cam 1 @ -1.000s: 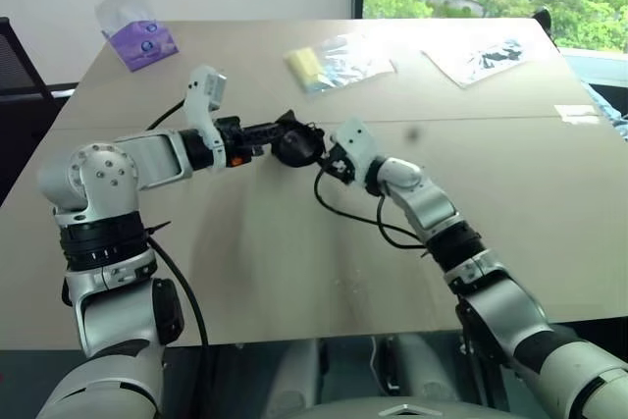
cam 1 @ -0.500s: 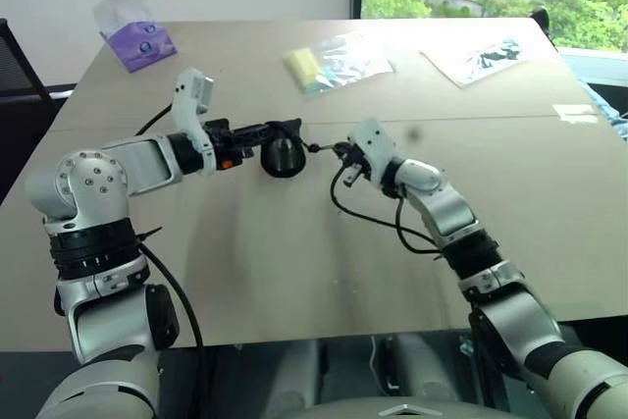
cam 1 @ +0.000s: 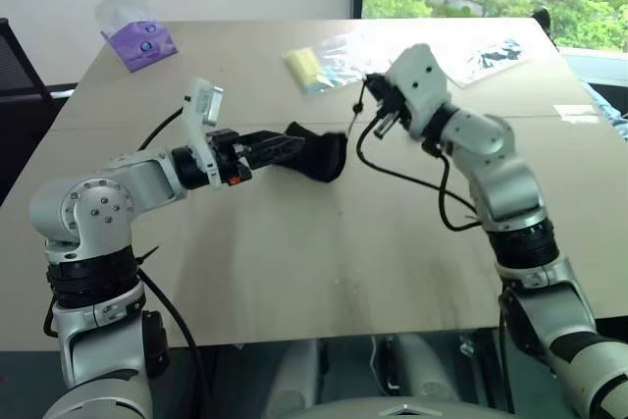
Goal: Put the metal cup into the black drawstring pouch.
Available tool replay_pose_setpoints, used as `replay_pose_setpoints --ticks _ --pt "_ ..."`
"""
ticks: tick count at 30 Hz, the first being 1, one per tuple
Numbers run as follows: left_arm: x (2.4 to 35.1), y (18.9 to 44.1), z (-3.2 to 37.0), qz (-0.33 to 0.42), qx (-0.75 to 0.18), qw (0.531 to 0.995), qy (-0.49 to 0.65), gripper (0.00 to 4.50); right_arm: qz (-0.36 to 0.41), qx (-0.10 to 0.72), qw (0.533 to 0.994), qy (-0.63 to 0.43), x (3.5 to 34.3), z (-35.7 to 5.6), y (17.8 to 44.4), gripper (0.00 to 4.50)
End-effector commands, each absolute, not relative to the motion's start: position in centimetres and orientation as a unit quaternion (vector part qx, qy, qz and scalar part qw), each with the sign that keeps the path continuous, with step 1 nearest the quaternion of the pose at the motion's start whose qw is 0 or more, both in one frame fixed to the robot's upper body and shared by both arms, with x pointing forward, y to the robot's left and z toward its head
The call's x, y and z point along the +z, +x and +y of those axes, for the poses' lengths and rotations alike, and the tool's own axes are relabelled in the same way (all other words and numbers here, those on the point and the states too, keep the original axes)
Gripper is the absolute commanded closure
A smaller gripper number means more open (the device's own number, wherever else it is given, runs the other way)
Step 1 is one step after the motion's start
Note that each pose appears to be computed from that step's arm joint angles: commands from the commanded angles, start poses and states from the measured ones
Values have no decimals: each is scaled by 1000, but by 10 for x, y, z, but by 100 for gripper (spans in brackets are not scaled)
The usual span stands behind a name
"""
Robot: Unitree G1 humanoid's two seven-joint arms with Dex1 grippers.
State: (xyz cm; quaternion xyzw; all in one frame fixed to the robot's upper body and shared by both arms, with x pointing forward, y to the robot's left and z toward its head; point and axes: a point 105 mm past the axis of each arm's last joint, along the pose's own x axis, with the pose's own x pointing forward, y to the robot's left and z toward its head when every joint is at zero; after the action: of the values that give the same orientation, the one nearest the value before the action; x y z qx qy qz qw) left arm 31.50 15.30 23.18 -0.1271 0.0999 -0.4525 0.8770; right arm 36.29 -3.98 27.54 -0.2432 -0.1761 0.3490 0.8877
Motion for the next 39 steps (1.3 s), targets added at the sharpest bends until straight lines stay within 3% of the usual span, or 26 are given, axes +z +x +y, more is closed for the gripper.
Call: replay_pose_setpoints --ticks 1,9,21,27,30,35,38,39 --pt "277 305 129 9 -498 861 -101 133 -239 359 865 -258 319 -36 340 450" --pt "282 322 85 -42 -505 860 -54 133 -249 366 843 -306 331 -35 330 450" --pt "289 344 71 -79 -512 854 -41 133 -240 353 847 -317 325 -40 325 450" --pt "284 341 56 -86 -530 843 -27 133 -236 350 849 -318 322 -40 324 450" --pt "286 343 54 -89 -530 843 -36 215 -234 350 850 -318 322 -40 323 450" --pt "277 345 54 -72 -531 844 -27 430 -230 344 854 -315 322 -44 324 450" --pt "265 347 54 -53 -527 848 -15 430 -226 331 862 -310 323 -50 327 450" --pt "248 355 59 -24 -509 861 0 430 -218 295 885 -285 327 -66 339 450"
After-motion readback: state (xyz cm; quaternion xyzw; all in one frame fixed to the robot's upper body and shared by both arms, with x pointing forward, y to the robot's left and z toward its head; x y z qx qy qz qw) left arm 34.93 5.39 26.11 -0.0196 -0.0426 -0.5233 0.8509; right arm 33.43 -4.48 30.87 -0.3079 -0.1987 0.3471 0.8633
